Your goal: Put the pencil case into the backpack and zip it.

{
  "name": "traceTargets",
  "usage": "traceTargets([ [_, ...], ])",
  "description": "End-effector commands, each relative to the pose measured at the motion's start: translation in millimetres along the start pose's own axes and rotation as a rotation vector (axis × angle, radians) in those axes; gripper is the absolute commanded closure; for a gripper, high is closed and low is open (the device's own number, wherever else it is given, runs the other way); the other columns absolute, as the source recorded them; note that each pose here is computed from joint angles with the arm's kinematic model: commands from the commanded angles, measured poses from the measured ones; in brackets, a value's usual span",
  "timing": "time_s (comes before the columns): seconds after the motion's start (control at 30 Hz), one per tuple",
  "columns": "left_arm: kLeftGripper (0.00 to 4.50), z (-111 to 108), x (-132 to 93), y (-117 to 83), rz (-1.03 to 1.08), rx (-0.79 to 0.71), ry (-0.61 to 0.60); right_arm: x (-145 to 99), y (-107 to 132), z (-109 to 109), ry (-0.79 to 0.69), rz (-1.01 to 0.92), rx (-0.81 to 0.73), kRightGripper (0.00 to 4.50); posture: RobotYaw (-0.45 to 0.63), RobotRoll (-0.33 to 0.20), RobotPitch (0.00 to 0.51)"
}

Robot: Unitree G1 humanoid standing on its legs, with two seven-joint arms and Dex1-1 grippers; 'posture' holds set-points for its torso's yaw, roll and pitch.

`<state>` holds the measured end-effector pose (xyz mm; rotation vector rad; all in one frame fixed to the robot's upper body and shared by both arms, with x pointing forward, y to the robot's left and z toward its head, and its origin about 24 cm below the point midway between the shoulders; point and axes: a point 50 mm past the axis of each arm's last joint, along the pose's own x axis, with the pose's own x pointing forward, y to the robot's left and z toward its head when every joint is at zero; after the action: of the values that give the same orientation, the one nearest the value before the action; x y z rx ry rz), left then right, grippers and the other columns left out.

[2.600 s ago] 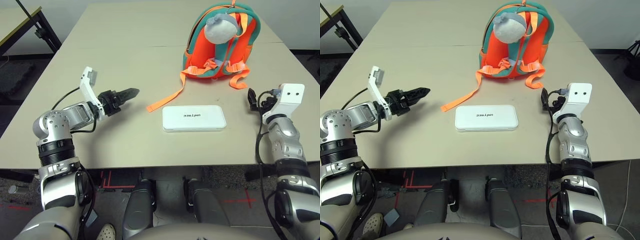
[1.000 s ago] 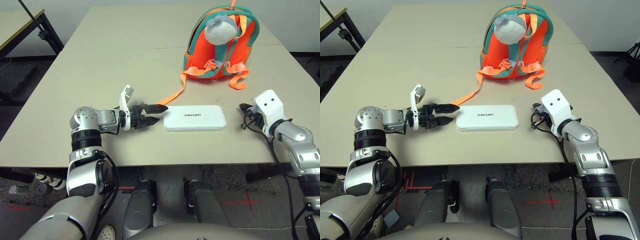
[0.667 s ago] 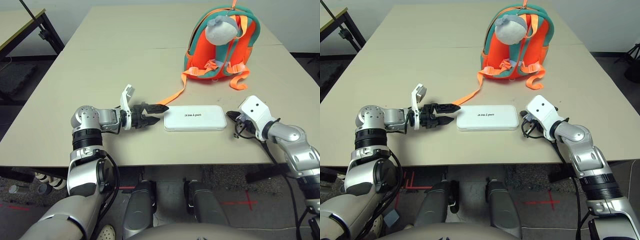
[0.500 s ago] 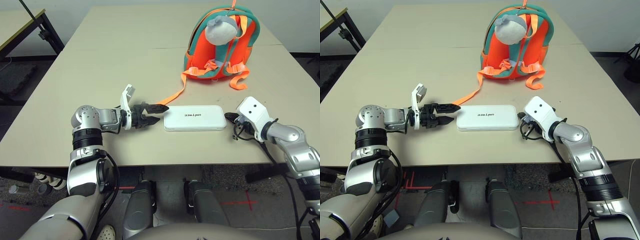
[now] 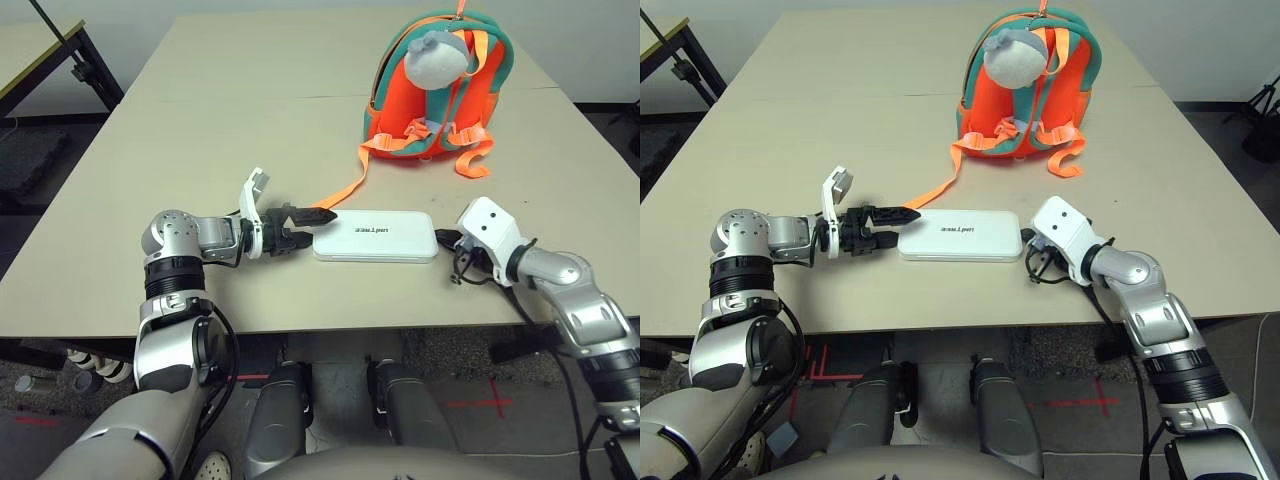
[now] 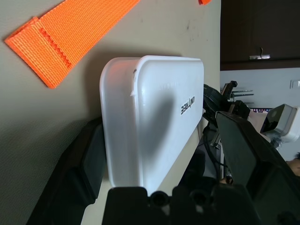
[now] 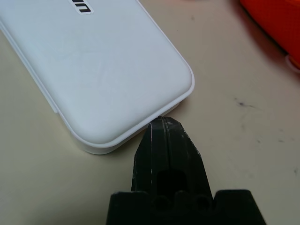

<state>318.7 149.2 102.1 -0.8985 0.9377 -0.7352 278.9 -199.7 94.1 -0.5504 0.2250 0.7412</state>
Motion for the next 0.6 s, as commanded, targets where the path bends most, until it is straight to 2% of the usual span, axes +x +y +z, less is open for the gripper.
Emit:
traceTargets([
  [0.03,0.0,-9,10,9,0.055,-0.023,0.056,5,6,12,-0.057,0.035,-0.033,4.45,-0.11,0.0,0.148],
  [0.6,0.0,-12,14,7,0.035,0.002,0.067,19,9,26,-0.114,0.036,-0.031,4.45,-0.11,0.0,0.148],
])
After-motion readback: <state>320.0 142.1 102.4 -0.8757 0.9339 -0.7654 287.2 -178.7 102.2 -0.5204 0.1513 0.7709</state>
